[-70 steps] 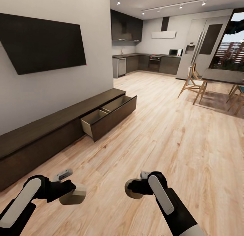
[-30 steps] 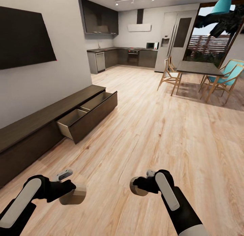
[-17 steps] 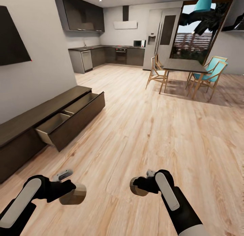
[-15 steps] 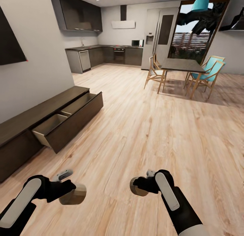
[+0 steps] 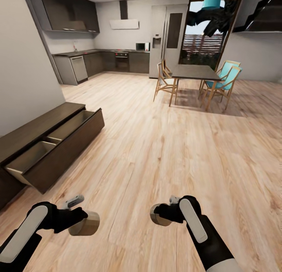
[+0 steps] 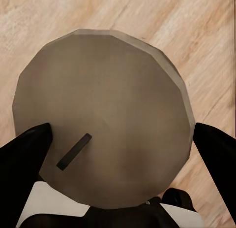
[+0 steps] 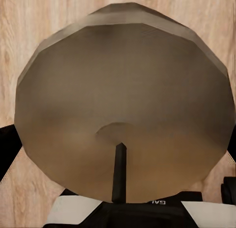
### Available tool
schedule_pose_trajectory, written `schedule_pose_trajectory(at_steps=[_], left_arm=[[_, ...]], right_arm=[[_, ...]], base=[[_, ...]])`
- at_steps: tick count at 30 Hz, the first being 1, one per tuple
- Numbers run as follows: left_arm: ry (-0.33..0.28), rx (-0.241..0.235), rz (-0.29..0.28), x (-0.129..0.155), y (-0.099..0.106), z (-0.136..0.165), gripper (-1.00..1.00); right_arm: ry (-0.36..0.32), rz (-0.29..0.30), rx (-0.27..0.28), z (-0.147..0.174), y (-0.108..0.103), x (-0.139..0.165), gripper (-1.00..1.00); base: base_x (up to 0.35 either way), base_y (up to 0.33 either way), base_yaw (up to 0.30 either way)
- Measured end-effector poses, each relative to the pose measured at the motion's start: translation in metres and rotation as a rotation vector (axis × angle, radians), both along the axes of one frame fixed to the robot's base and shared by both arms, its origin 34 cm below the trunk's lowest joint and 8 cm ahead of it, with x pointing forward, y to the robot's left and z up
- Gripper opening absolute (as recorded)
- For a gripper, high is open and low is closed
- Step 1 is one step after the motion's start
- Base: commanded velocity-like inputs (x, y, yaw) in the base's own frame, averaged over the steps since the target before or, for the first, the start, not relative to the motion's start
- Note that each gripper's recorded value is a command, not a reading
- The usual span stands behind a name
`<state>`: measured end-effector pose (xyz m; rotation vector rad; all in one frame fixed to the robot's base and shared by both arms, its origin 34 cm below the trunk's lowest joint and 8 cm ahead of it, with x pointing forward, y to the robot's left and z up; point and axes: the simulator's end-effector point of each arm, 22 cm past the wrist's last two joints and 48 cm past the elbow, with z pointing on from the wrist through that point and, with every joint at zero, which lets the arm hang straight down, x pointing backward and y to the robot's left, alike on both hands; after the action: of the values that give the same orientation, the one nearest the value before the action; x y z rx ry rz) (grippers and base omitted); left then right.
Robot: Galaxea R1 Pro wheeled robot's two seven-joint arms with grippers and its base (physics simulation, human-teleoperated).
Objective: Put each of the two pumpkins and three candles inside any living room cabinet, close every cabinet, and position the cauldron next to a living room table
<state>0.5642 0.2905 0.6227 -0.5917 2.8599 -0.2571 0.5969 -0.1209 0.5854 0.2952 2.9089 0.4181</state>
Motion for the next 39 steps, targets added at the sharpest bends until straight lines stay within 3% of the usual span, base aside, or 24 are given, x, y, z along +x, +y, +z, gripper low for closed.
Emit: schedule_pose_trajectory(at_steps=[8, 12, 16, 30, 34, 39], left_arm=[[0.019, 0.027, -0.011, -0.004, -0.001, -0.009, -1.00], [0.018, 0.164, -0.039, -0.004, 0.003, -0.020, -1.00], [0.049, 0.227, -0.038, -0.003, 0.005, -0.035, -1.00], [0.082, 0.231, -0.034, -0.005, 0.006, -0.049, -1.00], [0.115, 0.236, -0.031, -0.007, 0.009, -0.059, -1.00], [0.140, 0.236, -0.028, -0.012, 0.011, -0.067, -1.00]], right_arm=[[0.008, -0.006, -0.010, -0.005, -0.006, -0.001, -1.00], [0.010, -0.008, -0.038, -0.010, -0.019, -0.001, -1.00], [0.011, -0.015, -0.070, -0.015, -0.037, 0.000, -1.00], [-0.020, -0.031, -0.160, -0.025, -0.056, 0.006, -1.00], [0.027, -0.037, -0.195, -0.047, -0.064, -0.008, -1.00], [0.038, -0.043, -0.219, -0.058, -0.069, -0.013, -1.00]], base=[[0.322, 0.000, -0.210], [0.322, 0.000, -0.209], [0.323, 0.000, -0.196], [0.324, 0.000, -0.164], [0.323, 0.000, -0.160], [0.324, 0.000, -0.160]])
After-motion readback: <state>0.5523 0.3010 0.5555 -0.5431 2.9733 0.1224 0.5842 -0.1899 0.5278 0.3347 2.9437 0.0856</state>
